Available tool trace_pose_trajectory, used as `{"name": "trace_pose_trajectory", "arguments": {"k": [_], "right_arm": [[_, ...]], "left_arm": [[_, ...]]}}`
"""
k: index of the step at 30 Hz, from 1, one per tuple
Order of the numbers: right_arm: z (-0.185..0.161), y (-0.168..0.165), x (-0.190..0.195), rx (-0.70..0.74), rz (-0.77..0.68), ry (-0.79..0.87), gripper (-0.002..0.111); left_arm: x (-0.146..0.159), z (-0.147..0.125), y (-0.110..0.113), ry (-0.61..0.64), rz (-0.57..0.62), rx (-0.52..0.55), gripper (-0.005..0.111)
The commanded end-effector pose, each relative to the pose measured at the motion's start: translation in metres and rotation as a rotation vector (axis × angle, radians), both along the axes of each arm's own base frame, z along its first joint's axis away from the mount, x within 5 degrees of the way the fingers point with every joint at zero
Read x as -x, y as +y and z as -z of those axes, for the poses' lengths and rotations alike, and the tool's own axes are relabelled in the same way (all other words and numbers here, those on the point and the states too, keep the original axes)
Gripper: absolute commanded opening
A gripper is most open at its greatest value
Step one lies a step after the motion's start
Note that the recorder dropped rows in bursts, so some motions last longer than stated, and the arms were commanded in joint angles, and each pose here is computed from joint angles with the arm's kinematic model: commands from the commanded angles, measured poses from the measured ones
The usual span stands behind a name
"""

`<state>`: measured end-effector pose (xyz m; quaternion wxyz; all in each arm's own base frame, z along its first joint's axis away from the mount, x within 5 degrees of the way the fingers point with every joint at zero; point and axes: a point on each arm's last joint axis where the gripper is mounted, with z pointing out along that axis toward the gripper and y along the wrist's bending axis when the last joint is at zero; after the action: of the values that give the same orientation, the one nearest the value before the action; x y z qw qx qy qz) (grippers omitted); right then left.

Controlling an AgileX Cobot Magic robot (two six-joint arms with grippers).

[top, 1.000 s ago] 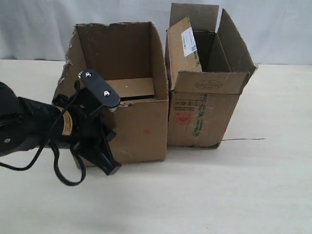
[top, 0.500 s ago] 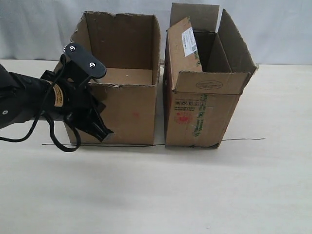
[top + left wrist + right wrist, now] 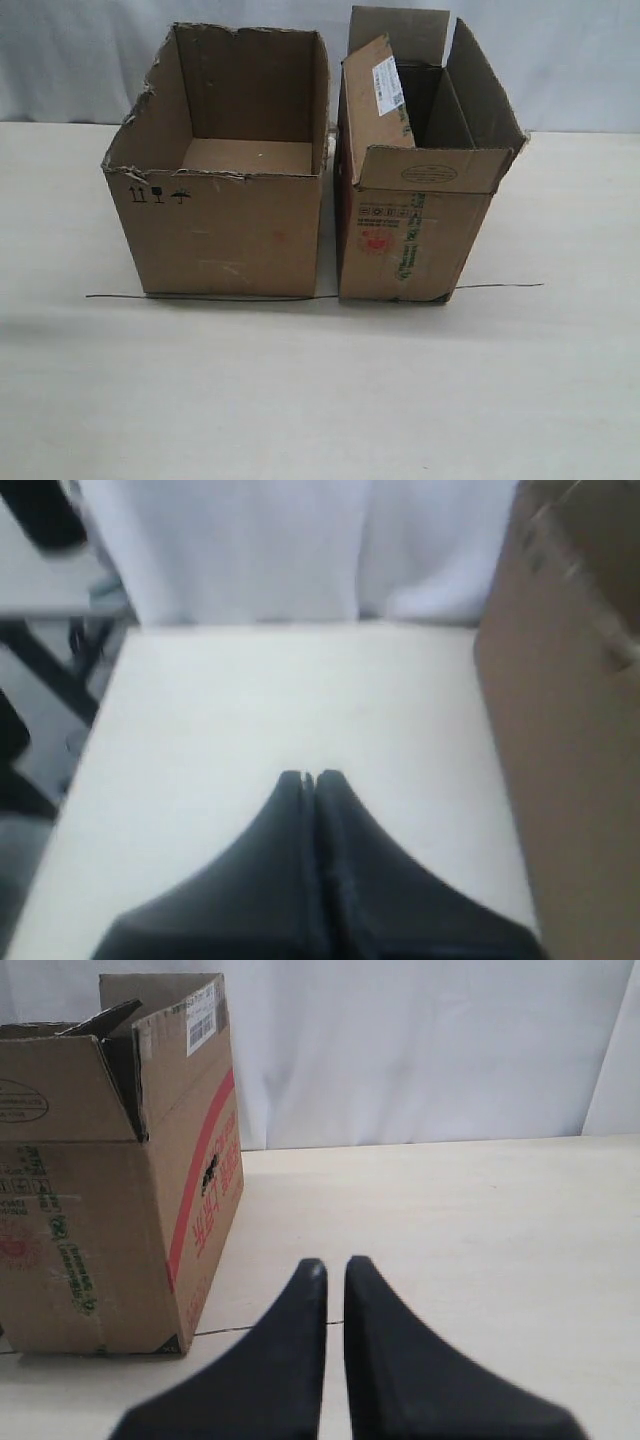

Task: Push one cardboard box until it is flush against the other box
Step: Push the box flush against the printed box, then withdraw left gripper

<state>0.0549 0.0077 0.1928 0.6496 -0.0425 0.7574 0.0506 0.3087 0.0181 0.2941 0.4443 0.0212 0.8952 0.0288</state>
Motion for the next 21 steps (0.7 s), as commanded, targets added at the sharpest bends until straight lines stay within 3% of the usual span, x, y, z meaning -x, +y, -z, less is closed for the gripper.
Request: {"name": "trace_pose_trajectory", "arguments": {"k": [1,2,5,9,13,21], "right_arm": [[0.001,0.0,0.0,0.0,0.006,-0.005,0.005],[0.001,0.0,0.0,0.0,0.006,-0.005,0.005],[0.001,0.0,0.0,0.0,0.006,-0.005,0.005],[0.001,0.0,0.0,0.0,0.006,-0.005,0.005],[0.001,0.0,0.0,0.0,0.006,-0.005,0.005],[0.001,0.0,0.0,0.0,0.006,-0.005,0.005]], "left_arm": [[-0.064,0.059,0.01,0.208,0.187,0.385,0.0],[-0.08,0.067,0.011,0.219,0.197,0.462,0.0],[-0.115,0.095,0.003,0.295,0.252,0.518,0.0],[-0.14,0.123,-0.006,0.297,0.226,0.496,0.0],[-0.155,0.137,-0.012,0.268,0.197,0.462,0.0],[-0.169,0.157,-0.039,0.373,0.349,0.532,0.0]]}}
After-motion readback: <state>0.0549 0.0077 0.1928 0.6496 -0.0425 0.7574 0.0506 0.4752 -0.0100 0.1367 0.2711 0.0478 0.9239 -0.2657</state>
